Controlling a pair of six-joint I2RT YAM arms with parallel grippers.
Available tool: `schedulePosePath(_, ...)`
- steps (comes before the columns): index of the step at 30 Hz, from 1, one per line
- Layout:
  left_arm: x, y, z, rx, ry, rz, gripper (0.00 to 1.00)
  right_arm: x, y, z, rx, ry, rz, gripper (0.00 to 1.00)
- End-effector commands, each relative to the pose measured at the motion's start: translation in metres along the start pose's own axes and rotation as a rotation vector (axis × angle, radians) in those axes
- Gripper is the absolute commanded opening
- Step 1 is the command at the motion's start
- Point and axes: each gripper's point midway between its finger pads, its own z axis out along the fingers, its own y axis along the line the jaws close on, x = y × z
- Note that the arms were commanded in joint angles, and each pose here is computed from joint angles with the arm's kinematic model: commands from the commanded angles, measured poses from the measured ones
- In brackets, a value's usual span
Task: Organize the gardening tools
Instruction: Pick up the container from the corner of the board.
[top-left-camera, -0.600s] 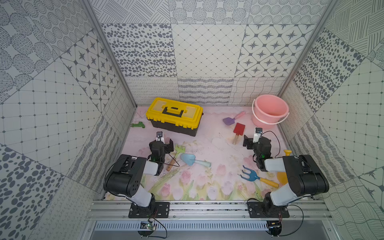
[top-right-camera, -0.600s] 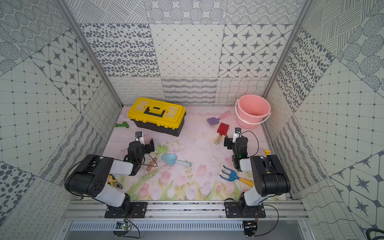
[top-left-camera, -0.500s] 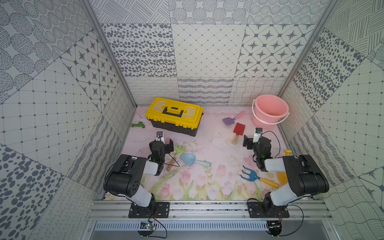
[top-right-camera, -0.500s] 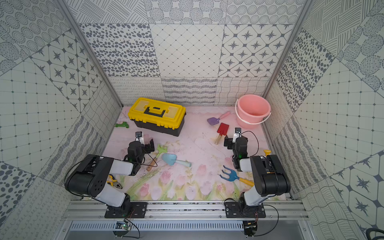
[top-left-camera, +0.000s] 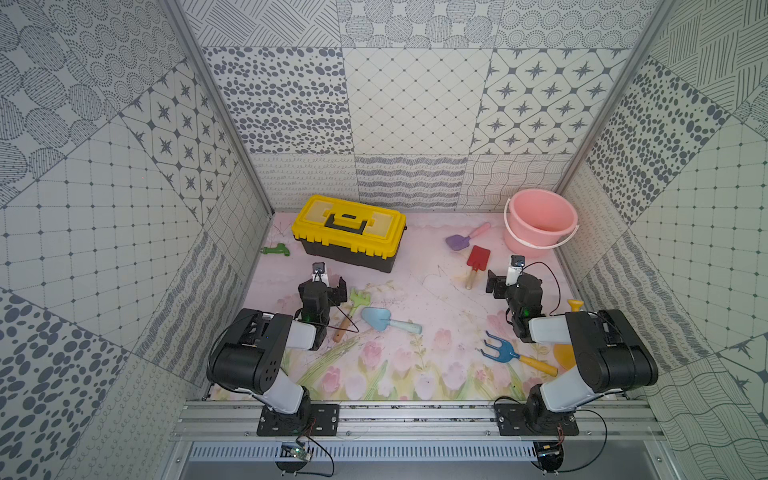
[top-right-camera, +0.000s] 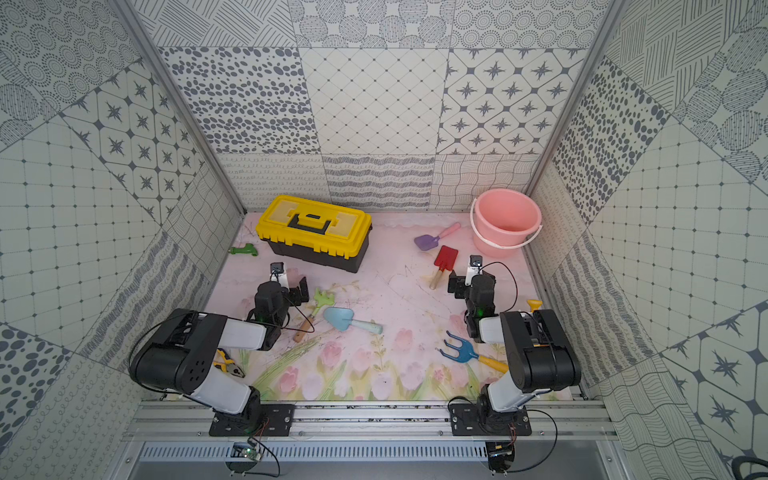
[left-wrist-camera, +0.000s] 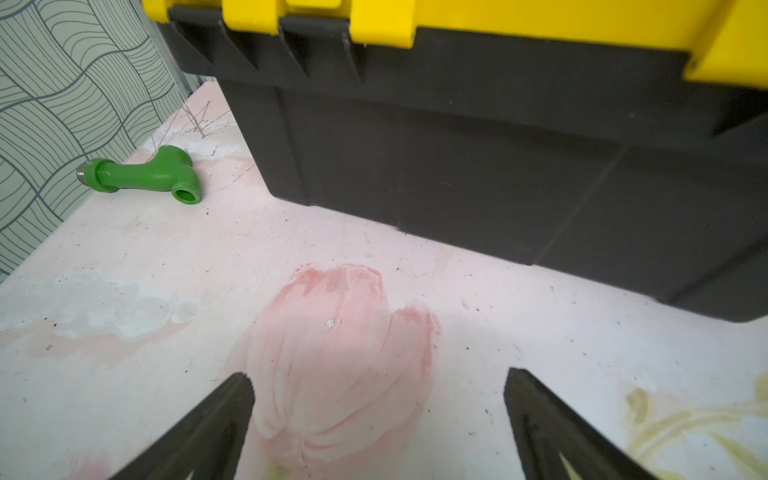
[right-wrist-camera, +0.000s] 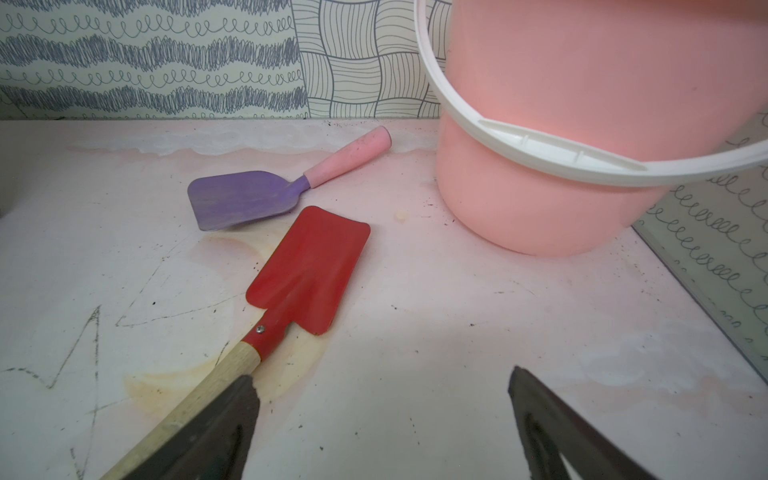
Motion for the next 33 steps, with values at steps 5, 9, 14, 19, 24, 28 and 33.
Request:
schedulePosePath(5,-0.024,-0.001,-0.009,0.02,-0.057,0.0,1.0,-0.016,-0.003,-0.002,0.038,-0.056,0.005,0.97)
schedulePosePath(9,-0.069,0.007,-0.029,-0.024,-0.051,-0.051,0.99,-0.037,-0.011,-0.017,0.126,-0.077,0.004,0.97)
schedulePosePath(14,-0.14,0.022,-0.067,-0.086,-0.011,-0.315,1.0,-0.087,-0.037,-0.05,0.279,-0.046,0.281,0.97)
schedulePosePath(19,-0.159,0.02,-0.106,-0.044,0.044,-0.62,1.0,-0.101,-0.05,-0.083,0.304,-0.001,0.64,0.97)
schedulePosePath(24,-0.124,-0.012,-0.124,0.134,0.112,-0.828,0.99,-0.114,-0.028,-0.086,0.154,0.014,0.606,0.97)
schedulePosePath(28,-0.095,-0.045,-0.136,0.215,0.166,-0.774,0.99,-0.11,-0.029,-0.083,0.179,0.077,0.581,0.97)
schedulePosePath(33,-0.066,-0.091,-0.151,0.349,0.248,-0.681,1.0,-0.118,-0.028,-0.072,0.201,0.129,0.534,0.93)
